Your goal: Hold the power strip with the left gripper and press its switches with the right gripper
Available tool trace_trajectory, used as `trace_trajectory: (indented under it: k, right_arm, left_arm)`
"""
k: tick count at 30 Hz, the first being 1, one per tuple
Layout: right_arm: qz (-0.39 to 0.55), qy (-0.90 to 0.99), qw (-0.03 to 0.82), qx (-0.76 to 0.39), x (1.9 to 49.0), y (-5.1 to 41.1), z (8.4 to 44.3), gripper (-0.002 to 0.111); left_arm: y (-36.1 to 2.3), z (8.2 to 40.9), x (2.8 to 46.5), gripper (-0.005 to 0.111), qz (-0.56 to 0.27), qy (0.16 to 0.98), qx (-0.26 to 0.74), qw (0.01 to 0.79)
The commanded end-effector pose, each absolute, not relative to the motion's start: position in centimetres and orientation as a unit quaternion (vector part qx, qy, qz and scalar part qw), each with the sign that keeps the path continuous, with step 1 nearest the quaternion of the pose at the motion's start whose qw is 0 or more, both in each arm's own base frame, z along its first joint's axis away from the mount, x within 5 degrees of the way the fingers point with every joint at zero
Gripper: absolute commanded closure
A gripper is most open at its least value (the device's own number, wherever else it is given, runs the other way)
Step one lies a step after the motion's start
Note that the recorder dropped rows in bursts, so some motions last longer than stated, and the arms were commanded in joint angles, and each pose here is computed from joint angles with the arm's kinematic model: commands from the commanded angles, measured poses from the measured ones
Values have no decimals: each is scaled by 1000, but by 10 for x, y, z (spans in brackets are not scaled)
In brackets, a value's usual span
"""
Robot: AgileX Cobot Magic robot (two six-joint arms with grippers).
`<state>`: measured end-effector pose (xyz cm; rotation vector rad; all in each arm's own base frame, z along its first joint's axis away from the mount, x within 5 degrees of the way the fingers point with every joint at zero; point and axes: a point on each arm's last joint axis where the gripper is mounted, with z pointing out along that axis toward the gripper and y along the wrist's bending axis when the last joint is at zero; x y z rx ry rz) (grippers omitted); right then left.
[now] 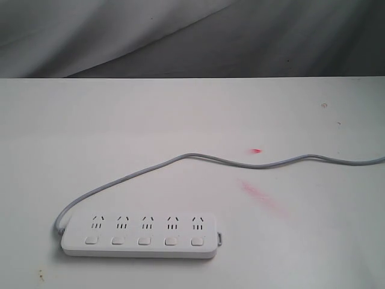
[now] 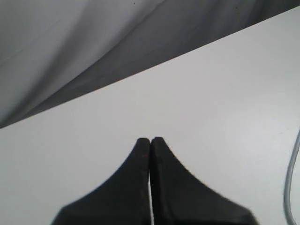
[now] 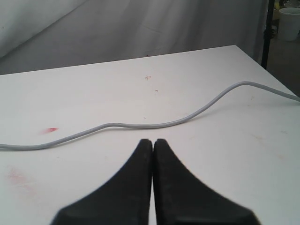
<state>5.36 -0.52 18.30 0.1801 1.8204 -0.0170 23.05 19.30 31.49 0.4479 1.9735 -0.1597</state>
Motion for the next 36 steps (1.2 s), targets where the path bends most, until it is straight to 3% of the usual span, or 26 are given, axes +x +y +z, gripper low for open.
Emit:
trace_trajectory:
  k: [1, 13, 18, 22, 25, 32, 36]
  right_arm:
    - [-12, 786, 614, 77, 53, -6, 183, 108]
    - [-12, 786, 614, 77, 53, -6, 183, 108]
    - [-12, 786, 614, 77, 53, -6, 183, 108]
    - [-12, 786, 614, 77, 53, -6, 183, 108]
    - [-12, 786, 614, 77, 53, -6, 183, 108]
    - [-12, 786, 614, 77, 53, -6, 183, 108]
    - [-12, 786, 614, 77, 53, -6, 183, 108]
  left_arm:
    - [201, 301, 236, 106, -85, 830, 180, 521]
    - [217, 260, 246, 106, -135, 849, 153, 488]
    - [224, 220, 242, 107, -108, 852, 304, 411]
    - [225, 185, 241, 107, -135, 860, 412, 268]
    - [221, 169, 242, 107, -154, 850, 461, 202]
    - [200, 172, 263, 106, -164, 836, 471, 231]
    - [179, 171, 276, 106, -170, 814, 515, 208]
